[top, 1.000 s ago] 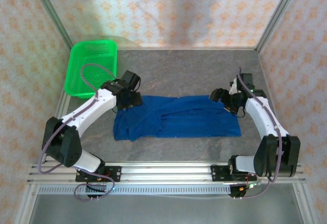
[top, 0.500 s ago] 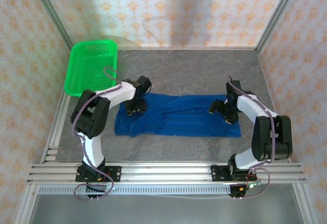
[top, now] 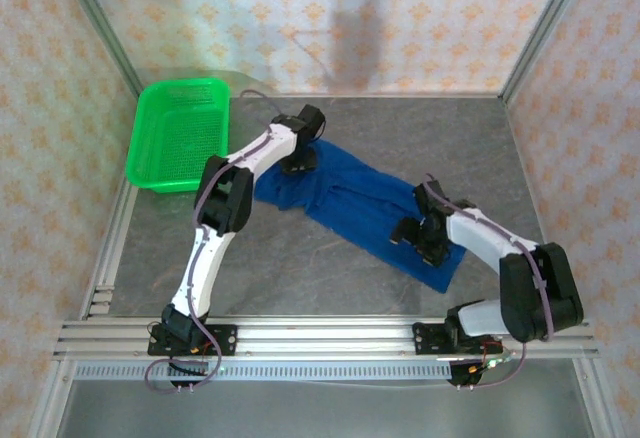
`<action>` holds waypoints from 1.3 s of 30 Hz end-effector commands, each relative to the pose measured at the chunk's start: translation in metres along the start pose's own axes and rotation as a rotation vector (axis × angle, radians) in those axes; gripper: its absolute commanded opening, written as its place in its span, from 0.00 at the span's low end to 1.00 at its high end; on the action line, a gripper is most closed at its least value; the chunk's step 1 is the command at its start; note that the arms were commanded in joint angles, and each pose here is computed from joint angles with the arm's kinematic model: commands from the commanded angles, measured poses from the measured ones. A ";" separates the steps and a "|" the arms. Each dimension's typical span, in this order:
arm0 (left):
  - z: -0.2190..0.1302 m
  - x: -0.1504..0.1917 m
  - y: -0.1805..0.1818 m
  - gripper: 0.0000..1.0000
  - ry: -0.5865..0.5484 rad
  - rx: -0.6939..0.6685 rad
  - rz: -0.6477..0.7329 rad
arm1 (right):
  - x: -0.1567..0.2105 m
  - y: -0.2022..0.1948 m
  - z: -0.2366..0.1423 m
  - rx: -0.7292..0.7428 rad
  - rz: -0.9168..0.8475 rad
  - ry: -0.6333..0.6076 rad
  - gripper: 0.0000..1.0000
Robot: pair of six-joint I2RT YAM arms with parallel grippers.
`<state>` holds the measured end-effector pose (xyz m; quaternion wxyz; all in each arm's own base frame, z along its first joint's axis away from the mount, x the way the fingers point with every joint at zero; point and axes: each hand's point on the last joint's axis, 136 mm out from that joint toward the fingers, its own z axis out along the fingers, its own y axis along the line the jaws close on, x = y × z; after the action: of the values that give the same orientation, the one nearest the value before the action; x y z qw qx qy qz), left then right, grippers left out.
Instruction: Fold and stack the t-shirts
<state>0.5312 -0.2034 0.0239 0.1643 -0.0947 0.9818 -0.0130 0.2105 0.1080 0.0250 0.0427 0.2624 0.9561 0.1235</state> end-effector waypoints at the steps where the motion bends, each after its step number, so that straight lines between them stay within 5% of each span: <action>1: 0.051 0.015 -0.005 0.51 0.136 0.067 0.054 | 0.022 0.012 0.009 -0.028 0.118 0.026 0.89; 8: 0.064 -0.035 -0.060 0.56 0.020 0.450 -0.008 | 0.061 0.072 0.028 -0.088 0.093 0.075 0.89; 20: 0.034 -0.117 -0.072 0.73 -0.199 0.702 -0.133 | 0.132 0.185 0.041 -0.189 -0.012 0.190 0.89; 28: -0.116 -0.144 -0.055 0.87 -0.286 0.722 -0.038 | 0.137 0.207 -0.017 -0.356 -0.062 0.210 0.89; 34: -0.252 -0.121 -0.001 0.94 -0.356 0.630 -0.001 | 0.111 0.141 -0.093 -0.345 -0.137 0.041 0.91; 39: -0.316 -0.055 0.033 0.94 -0.341 0.621 -0.043 | 0.091 0.076 -0.126 -0.353 -0.128 -0.042 0.91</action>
<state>0.5192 -0.1676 0.3325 0.3621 -0.0629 0.8764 -0.3112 0.1698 0.2454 0.2092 0.1182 0.1844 0.8948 0.3890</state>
